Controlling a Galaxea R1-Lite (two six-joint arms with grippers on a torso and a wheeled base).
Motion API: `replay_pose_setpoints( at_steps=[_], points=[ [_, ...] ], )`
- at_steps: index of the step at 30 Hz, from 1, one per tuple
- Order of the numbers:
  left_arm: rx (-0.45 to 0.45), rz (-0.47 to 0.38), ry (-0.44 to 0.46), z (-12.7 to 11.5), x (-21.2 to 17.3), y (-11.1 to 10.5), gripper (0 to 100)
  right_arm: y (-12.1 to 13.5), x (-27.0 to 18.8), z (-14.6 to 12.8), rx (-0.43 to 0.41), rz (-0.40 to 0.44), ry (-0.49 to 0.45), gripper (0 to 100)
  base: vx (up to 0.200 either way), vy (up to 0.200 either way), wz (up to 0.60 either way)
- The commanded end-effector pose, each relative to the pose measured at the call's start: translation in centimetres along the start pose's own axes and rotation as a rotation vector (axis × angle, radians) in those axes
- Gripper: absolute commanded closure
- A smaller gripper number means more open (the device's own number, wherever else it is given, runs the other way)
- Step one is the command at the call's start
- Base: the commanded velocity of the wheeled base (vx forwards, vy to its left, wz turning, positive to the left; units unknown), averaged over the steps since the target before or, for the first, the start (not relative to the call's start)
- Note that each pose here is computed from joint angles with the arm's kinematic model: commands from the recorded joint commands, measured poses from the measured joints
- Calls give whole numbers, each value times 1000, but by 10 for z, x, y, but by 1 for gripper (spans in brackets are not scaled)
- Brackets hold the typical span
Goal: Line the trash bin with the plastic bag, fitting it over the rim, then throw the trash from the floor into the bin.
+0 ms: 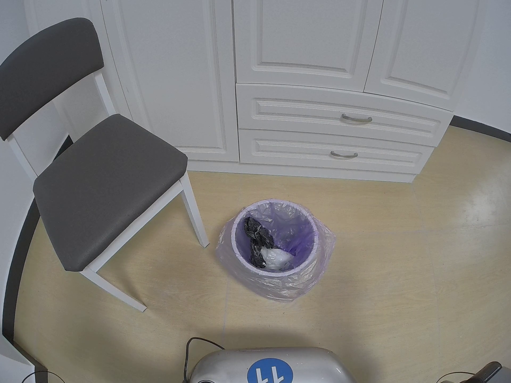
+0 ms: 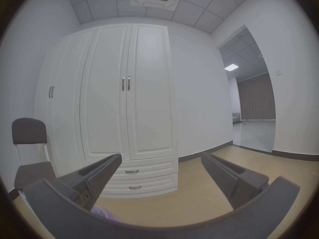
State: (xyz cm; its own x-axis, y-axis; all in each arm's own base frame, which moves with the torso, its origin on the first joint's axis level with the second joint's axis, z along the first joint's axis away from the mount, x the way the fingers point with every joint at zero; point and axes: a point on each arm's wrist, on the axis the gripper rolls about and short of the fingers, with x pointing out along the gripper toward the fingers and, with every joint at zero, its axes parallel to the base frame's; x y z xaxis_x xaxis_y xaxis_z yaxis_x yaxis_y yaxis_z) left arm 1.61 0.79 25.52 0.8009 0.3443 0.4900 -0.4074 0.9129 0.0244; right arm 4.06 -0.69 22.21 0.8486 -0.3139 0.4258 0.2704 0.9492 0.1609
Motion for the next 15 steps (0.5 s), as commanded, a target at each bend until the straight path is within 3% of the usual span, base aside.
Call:
replay_pose_setpoints(
  at_steps=[1, 9, 15],
  points=[
    [-32, 81, -117, 28, -65, 34, 0, -22, -69, 38, 71, -2, -220, 0, 0, 0, 0],
    [-31, 117, -113, 11, -85, 34, 0, -32, -98, 5, 71, 11, -210, 0, 0, 0, 0],
    [-33, 130, -115, -4, -98, 35, 0, -37, -111, -2, 91, -6, -256, 0, 0, 0, 0]
  ],
)
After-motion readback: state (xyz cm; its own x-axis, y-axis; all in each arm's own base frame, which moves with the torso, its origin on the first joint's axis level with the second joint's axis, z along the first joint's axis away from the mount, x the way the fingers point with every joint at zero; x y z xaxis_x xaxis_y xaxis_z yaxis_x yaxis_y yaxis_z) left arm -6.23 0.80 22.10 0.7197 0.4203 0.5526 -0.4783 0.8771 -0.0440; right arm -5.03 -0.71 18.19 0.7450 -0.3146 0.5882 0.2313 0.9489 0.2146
